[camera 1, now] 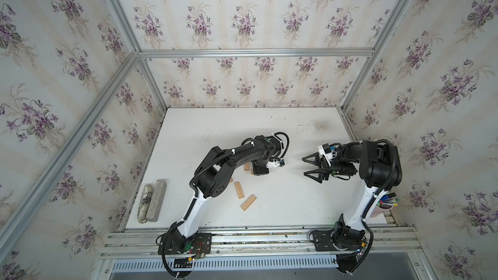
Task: Assemble the number 8 with building blocks
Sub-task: Assemble the building block at the center of the board, then adjust the building block at the center of the board.
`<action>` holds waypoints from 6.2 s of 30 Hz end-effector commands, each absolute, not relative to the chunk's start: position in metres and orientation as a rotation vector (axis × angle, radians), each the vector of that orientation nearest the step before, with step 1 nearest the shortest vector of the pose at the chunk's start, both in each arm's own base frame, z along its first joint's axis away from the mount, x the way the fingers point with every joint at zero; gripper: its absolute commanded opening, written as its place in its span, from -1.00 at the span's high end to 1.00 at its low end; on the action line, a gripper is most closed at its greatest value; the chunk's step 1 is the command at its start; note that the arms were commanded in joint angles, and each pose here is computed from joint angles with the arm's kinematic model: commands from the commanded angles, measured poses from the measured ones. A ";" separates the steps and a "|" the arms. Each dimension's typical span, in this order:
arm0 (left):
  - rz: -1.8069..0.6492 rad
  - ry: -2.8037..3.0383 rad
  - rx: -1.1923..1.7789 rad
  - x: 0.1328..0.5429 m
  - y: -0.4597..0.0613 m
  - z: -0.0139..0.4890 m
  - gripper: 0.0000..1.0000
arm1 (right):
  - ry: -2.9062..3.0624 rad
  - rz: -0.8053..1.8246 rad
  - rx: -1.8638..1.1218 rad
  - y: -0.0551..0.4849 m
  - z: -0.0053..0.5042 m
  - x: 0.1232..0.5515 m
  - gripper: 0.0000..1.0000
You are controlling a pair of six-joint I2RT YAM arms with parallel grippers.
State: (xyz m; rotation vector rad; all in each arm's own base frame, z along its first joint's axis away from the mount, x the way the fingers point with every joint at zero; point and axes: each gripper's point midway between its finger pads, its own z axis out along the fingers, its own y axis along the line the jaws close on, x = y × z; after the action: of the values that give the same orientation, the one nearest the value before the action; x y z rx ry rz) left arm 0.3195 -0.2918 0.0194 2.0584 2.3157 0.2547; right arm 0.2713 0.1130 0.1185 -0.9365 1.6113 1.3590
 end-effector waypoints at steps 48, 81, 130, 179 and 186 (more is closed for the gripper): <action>0.316 2.330 2.045 0.335 -0.288 0.015 -0.08 | 1.337 1.085 -1.141 0.113 0.125 0.274 -1.00; 0.700 2.553 1.390 0.315 -0.194 0.095 -0.29 | 1.335 1.083 -1.142 0.113 0.125 0.275 -1.00; 0.134 2.711 1.671 0.368 -0.137 -0.004 -0.33 | 1.337 1.085 -1.141 0.113 0.125 0.274 -1.00; 0.247 3.130 0.304 0.343 -0.208 0.013 0.03 | 1.336 1.084 -1.142 0.113 0.125 0.275 -1.00; 0.256 3.135 0.317 0.340 -0.212 0.007 0.03 | 1.335 1.084 -1.142 0.113 0.125 0.275 -1.00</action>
State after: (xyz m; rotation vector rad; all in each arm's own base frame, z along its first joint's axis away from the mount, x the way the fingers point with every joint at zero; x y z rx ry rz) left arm 0.3387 -0.2055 0.0166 0.3652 3.1277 0.2918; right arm 0.2713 0.1130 0.1185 -0.9365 1.6113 1.3590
